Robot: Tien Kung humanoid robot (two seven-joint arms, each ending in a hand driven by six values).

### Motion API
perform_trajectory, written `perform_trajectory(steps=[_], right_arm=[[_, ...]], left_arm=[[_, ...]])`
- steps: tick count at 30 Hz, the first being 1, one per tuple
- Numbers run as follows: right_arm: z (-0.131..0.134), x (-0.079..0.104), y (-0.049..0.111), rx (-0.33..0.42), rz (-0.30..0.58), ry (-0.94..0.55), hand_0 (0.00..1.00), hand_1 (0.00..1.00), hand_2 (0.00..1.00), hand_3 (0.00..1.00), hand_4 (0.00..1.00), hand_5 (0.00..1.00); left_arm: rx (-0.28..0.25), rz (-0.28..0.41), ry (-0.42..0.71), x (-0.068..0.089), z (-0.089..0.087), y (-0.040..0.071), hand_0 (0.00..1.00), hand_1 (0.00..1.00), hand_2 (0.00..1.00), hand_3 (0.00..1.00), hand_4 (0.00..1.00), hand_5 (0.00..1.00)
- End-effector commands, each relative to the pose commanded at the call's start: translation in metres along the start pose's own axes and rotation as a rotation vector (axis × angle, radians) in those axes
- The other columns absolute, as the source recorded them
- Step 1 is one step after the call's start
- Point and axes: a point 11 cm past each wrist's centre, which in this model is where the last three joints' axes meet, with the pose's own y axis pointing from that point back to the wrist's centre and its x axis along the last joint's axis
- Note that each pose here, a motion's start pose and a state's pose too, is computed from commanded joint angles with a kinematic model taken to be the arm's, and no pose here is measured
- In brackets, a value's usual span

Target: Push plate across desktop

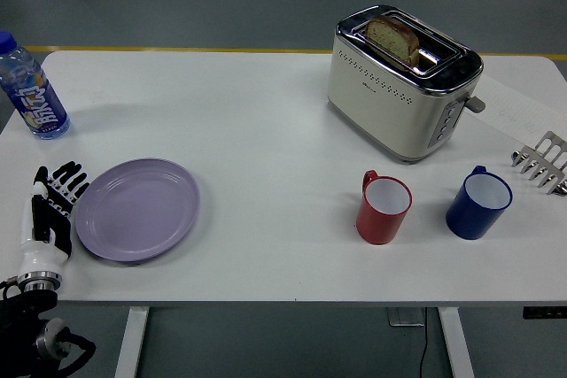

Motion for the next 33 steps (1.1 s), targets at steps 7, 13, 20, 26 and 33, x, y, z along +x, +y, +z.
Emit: perform_trajectory(steps=[7,13,20,26,33], right_arm=[[0.002,0.002,0.000,-0.003,0.003,0.003,0.586,0.582,0.718,0.640,0.433,0.434],[0.003,0.003,0.000,-0.005,0.005,0.004,0.586,0.581,0.718,0.639,0.433,0.435],[0.004,0.005,0.000,-0.005,0.008,0.008,0.586,0.582,0.718,0.639,0.432,0.434],[0.004,0.006,0.000,-0.004,0.008,0.012,0.586,0.582,0.719,0.639,0.431,0.434],[0.003,0.005,0.000,0.000,0.006,0.014,0.586,0.581,0.718,0.639,0.431,0.434]], left_arm=[[0.011,-0.022,0.031,-0.015,-0.007,0.006,0.723,0.767,0.756,0.658,0.550,0.998],[0.029,-0.052,0.063,-0.033,-0.016,0.012,0.724,0.767,0.756,0.657,0.525,0.998],[0.034,-0.114,0.093,-0.059,-0.018,0.019,0.724,0.767,0.757,0.657,0.523,0.998],[0.043,-0.159,0.112,-0.077,-0.021,0.027,0.725,0.767,0.757,0.656,0.520,0.998],[0.042,-0.209,0.130,-0.097,-0.021,0.033,0.722,0.767,0.756,0.655,0.516,0.998]])
